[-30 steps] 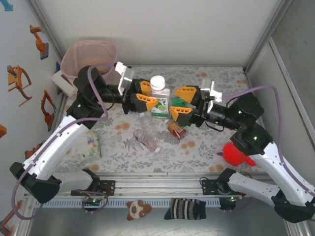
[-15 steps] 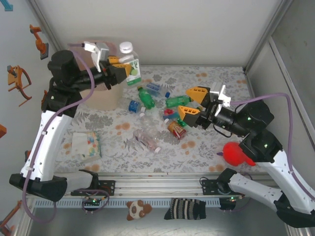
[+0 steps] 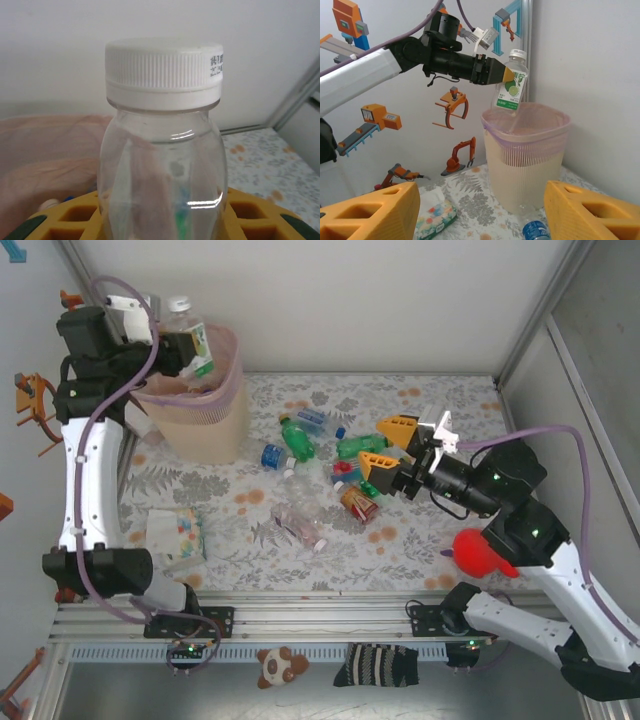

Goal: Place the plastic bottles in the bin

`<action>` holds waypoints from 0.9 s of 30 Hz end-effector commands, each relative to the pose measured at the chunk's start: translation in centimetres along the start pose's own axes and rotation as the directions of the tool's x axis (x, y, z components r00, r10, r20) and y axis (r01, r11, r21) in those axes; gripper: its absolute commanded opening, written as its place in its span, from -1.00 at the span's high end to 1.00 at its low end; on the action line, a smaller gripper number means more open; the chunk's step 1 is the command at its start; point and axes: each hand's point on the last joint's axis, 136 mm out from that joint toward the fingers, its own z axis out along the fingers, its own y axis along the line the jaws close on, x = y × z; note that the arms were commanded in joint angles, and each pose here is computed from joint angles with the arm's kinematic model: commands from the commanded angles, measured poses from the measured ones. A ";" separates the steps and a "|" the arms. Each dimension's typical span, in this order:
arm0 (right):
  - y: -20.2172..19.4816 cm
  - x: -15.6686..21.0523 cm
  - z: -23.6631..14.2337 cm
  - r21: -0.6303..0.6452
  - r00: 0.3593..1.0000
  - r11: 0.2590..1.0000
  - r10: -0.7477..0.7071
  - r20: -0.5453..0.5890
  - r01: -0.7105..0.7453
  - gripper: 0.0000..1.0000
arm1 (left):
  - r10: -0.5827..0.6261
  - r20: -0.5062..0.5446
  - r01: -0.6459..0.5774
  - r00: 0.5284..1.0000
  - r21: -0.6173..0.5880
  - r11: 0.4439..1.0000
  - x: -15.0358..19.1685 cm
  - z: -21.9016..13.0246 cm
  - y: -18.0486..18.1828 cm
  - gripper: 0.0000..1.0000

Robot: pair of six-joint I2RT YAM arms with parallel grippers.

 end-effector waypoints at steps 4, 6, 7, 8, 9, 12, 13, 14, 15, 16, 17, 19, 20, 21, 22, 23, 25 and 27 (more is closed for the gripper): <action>-0.1 -1.2 0.2 0.007 0.999 1.000 -0.027 0.028 0.027 -0.31 | 0.100 -0.136 -0.128 0.986 -0.218 0.967 1.4 1.2 5.9 0.26; -0.1 -1.4 0.3 0.004 0.999 1.000 -0.030 0.028 0.030 -0.31 | 0.132 -0.179 -0.179 0.975 -0.279 0.943 1.7 1.6 7.6 0.25; -0.1 -1.5 0.4 0.003 0.999 0.999 -0.033 0.025 0.033 -0.31 | 0.147 -0.203 -0.206 0.968 -0.309 0.929 1.9 1.9 8.6 0.25; -0.1 -1.5 0.5 0.001 0.999 0.999 -0.035 0.023 0.035 -0.31 | 0.160 -0.224 -0.229 0.961 -0.327 0.917 2.1 2.1 9.2 0.25; -0.1 -1.6 0.6 -0.001 0.999 0.999 -0.036 0.020 0.036 -0.31 | 0.171 -0.244 -0.251 0.954 -0.345 0.904 2.1 2.2 10.0 0.25; 0.0 -1.5 0.8 -0.007 0.999 0.999 -0.037 0.015 0.037 -0.31 | 0.179 -0.322 -0.297 0.930 -0.368 0.881 3.3 3.5 11.8 0.24; -0.1 -1.5 0.9 -0.007 0.999 0.999 -0.038 0.013 0.038 -0.31 | 0.179 -0.347 -0.309 0.920 -0.366 0.878 3.8 3.9 12.3 0.24; -0.1 -1.4 0.9 -0.006 0.999 0.999 -0.037 0.013 0.037 -0.31 | 0.180 -0.368 -0.319 0.912 -0.365 0.874 4.2 4.3 12.7 0.24; -0.1 -1.5 0.9 -0.007 0.999 0.999 -0.037 0.016 0.037 -0.30 | 0.175 -0.398 -0.330 0.901 -0.363 0.871 4.9 4.8 13.3 0.24; -0.1 -1.4 0.9 -0.006 0.999 0.999 -0.035 0.016 0.035 -0.31 | 0.171 -0.428 -0.341 0.888 -0.360 0.868 5.7 5.3 13.8 0.24; -0.1 -1.4 0.9 -0.005 0.999 0.999 -0.036 0.018 0.036 -0.31 | 0.168 -0.448 -0.349 0.878 -0.358 0.866 6.2 5.6 14.2 0.24; -0.1 -1.3 0.9 -0.005 0.999 0.999 -0.033 0.017 0.034 -0.31 | 0.158 -0.499 -0.365 0.852 -0.349 0.863 7.8 6.4 15.1 0.23; -0.1 -1.3 0.8 -0.004 0.999 0.999 -0.035 0.019 0.035 -0.30 | 0.152 -0.519 -0.369 0.841 -0.346 0.863 8.5 6.8 15.5 0.23; -0.1 -1.3 0.8 -0.005 0.999 0.999 -0.034 0.017 0.035 -0.31 | 0.146 -0.539 -0.373 0.830 -0.341 0.863 9.3 7.1 15.8 0.22; -0.1 -1.2 0.8 -0.005 0.999 0.999 -0.034 0.015 0.034 -0.31 | 0.136 -0.561 -0.375 0.816 -0.336 0.864 10.2 7.4 16.2 0.22; -0.1 -1.2 0.8 -0.006 0.999 0.999 -0.036 0.013 0.036 -0.31 | 0.130 -0.576 -0.377 0.807 -0.333 0.864 10.8 7.6 16.4 0.22; -0.1 -1.1 0.9 -0.007 0.999 0.999 -0.037 0.008 0.037 -0.30 | 0.112 -0.611 -0.377 0.783 -0.324 0.868 12.3 8.1 16.8 0.20; -0.1 -1.0 1.0 -0.008 0.999 0.999 -0.039 0.006 0.039 -0.31 | 0.095 -0.635 -0.368 0.766 -0.313 0.876 13.6 8.6 17.1 0.20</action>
